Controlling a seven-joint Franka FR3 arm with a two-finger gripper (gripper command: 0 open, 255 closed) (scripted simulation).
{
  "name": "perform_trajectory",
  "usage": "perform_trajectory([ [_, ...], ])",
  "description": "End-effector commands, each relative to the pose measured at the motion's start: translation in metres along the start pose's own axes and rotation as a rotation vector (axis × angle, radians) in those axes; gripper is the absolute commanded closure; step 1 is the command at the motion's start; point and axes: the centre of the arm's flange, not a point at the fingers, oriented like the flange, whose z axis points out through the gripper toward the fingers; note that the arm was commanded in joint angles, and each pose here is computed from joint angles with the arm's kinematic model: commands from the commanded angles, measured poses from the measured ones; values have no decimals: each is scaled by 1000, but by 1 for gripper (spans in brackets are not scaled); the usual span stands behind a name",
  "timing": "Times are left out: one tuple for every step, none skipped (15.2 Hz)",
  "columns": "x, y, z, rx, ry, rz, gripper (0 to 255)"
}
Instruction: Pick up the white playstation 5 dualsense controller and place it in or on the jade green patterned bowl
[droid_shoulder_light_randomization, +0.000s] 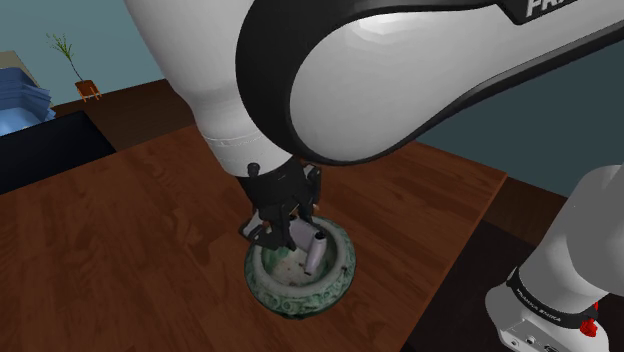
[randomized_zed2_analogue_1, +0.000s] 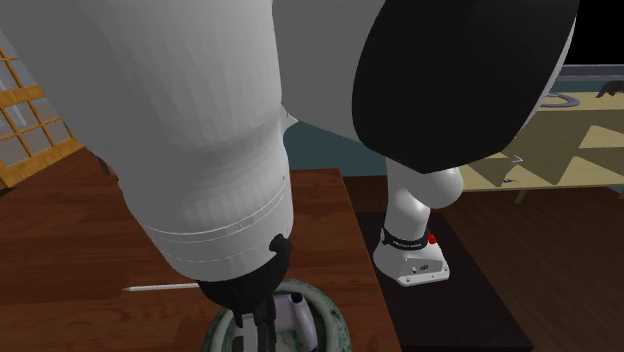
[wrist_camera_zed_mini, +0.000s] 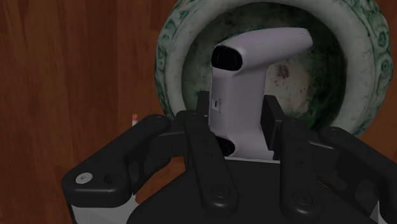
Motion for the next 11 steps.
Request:
perform_trajectory([
  [0,-1,2,0,0,0,255],
  [0,-1,2,0,0,0,255],
  [0,-1,2,0,0,0,255],
  [0,-1,2,0,0,0,255],
  [0,-1,2,0,0,0,255],
  [0,-1,2,0,0,0,255],
  [0,-1,2,0,0,0,0],
  [0,-1,2,0,0,0,0],
  [0,-1,2,0,0,0,0],
  [0,-1,2,0,0,0,0],
  [0,-1,2,0,0,0,0],
])
